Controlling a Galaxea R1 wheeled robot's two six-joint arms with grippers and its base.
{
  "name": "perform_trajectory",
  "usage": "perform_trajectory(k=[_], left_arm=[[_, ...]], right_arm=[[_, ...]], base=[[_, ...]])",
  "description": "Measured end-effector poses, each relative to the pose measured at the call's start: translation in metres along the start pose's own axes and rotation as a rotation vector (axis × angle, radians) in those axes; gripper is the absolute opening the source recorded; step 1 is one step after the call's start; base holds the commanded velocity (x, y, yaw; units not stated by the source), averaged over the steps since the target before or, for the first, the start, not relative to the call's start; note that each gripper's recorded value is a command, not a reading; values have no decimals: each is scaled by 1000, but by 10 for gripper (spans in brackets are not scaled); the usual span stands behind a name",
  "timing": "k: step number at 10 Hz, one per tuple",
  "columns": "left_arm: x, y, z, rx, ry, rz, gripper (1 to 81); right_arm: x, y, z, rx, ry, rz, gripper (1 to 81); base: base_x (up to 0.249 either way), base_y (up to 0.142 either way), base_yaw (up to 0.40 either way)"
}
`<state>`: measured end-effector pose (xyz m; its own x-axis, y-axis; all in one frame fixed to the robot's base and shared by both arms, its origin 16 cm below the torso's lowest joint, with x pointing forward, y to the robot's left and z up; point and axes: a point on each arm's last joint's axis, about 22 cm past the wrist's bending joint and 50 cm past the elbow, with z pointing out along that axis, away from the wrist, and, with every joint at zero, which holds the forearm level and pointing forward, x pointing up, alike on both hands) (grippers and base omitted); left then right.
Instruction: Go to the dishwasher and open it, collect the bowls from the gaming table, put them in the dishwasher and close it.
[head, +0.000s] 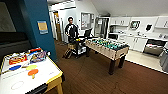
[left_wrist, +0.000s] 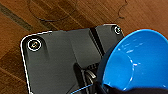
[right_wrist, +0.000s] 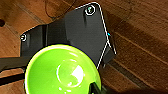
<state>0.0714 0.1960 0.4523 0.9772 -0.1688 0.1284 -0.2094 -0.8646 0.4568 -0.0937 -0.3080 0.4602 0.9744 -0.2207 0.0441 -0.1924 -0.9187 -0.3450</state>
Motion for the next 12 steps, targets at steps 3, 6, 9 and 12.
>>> perform_trajectory(k=[3, 6, 9, 12], left_arm=[[0, 0, 0, -1, 0, 0, 10], [0, 1, 0, -2, 1, 1, 10], [2, 5, -2, -20, 8, 0, 10], [6, -27, -34, -17, 27, 0, 10]], right_arm=[[8, 55, -30, -71, 2, -16, 10], [3, 10, -8, -6, -1, -19, 10], [3, 7, -7, -2, -2, -23, 10], [3, 9, -7, -5, -2, -24, 10]], base=[[0, 0, -323], [0, 0, -323], [0, 0, -323], [0, 0, -323]])
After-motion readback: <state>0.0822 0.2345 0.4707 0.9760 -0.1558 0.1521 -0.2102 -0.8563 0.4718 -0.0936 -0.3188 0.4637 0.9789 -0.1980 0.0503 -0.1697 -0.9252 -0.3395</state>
